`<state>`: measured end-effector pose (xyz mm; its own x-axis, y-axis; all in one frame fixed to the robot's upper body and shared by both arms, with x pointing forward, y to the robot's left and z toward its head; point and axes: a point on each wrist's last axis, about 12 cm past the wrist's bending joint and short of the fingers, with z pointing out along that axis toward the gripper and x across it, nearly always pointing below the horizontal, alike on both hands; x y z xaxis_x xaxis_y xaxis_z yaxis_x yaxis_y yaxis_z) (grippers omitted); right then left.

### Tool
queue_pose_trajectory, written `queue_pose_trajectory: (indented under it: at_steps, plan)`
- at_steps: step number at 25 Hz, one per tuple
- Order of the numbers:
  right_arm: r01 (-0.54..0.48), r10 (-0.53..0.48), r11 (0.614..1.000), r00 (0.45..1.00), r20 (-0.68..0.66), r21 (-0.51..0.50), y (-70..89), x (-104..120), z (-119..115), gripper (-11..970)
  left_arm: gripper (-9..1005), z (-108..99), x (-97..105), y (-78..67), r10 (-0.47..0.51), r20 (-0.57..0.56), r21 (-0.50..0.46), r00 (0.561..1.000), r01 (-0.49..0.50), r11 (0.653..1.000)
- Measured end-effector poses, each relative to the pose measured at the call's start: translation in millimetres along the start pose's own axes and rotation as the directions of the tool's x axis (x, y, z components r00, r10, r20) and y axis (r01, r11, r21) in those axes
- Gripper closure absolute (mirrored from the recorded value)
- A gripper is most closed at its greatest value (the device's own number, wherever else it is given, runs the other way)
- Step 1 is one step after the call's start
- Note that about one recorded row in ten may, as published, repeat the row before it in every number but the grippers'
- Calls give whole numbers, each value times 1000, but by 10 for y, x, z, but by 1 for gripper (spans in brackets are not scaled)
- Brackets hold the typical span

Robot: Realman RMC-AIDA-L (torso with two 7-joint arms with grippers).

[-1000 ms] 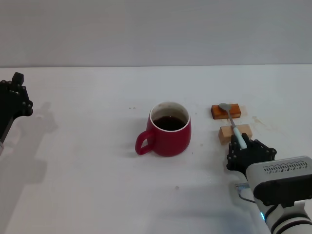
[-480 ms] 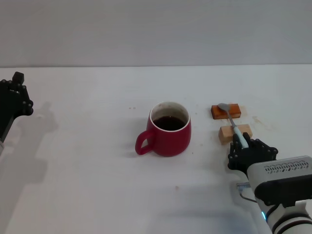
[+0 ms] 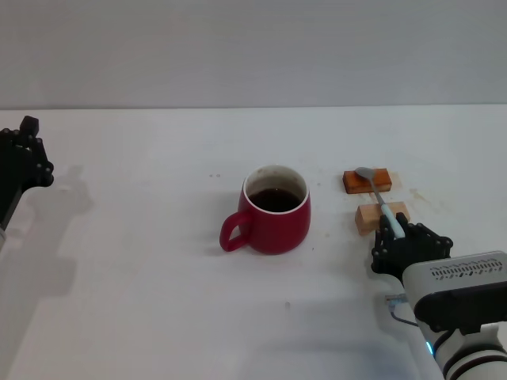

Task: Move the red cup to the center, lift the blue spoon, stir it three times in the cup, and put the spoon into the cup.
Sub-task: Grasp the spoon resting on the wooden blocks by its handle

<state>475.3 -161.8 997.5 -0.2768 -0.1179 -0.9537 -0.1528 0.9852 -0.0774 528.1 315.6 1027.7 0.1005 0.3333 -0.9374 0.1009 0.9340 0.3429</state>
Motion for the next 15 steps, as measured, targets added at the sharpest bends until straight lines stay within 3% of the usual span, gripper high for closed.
queue_pose_trajectory:
  at_steps: [15]
  plan:
    - [10, -10, 1000, 1000, 15, 10, -21, -18, 8, 791, 995, 8, 1, 30, 3, -2, 0, 1000, -3, 1000]
